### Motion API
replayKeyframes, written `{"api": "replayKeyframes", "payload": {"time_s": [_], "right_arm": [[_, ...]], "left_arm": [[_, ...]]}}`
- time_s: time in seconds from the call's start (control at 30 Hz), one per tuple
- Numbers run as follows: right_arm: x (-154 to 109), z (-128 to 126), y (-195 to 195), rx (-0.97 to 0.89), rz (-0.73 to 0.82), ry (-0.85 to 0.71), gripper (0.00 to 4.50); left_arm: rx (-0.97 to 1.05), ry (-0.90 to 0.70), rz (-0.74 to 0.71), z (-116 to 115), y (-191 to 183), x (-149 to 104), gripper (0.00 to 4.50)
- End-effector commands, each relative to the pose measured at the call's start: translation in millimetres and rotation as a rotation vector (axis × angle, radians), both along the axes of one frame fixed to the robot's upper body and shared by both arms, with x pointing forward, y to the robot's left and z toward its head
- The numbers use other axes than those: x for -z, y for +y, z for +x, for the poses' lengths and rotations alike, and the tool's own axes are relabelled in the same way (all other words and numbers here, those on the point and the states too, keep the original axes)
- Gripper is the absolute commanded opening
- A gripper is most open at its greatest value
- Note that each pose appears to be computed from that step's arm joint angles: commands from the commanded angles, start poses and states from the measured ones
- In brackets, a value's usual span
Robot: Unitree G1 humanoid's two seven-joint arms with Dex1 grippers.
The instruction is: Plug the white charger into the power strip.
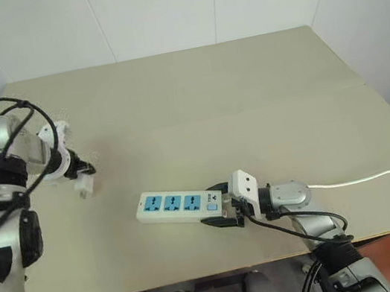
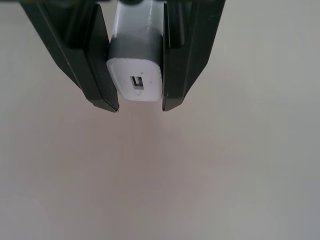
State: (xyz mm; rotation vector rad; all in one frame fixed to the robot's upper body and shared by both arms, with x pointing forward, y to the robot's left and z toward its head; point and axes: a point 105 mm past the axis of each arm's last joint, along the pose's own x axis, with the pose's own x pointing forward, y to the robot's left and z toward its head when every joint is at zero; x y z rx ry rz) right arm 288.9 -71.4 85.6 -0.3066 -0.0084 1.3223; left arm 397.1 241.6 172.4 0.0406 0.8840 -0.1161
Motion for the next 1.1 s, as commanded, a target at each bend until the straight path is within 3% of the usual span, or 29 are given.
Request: {"api": "replayKeyframes", "payload": {"time_s": [0.03,0.17,0.4,0.53,0.8,1.1], "right_arm": [[-9.7,5.0,2.4,0.019,0.032,-0.040,3.42],[-9.4,6.4,4.8,0.031,0.040,-0.046,3.42],[-8.9,5.5,1.2,0.067,0.056,-0.054,3.42],[-8.8,5.4,-0.9,0.078,0.059,-0.053,3.42],[-9.2,5.7,-2.3,0.100,0.074,-0.050,3.42],[-8.0,6.6,-5.8,0.125,0.066,-0.054,3.42]], "left_arm": [[0.260,-0.185,0.070,11.7,-29.9,-25.9,1.05],[0.358,-0.358,0.030,25.0,-55.0,-44.8,1.05],[0.403,-0.809,-0.095,45.5,-99.9,-92.9,1.05],[0.609,-0.870,-0.251,31.7,-128.2,-99.3,1.05],[1.056,-0.935,-0.326,-5.9,-172.2,-86.9,1.05],[1.533,-0.718,-0.531,-58.5,-165.4,-66.6,1.05]]}}
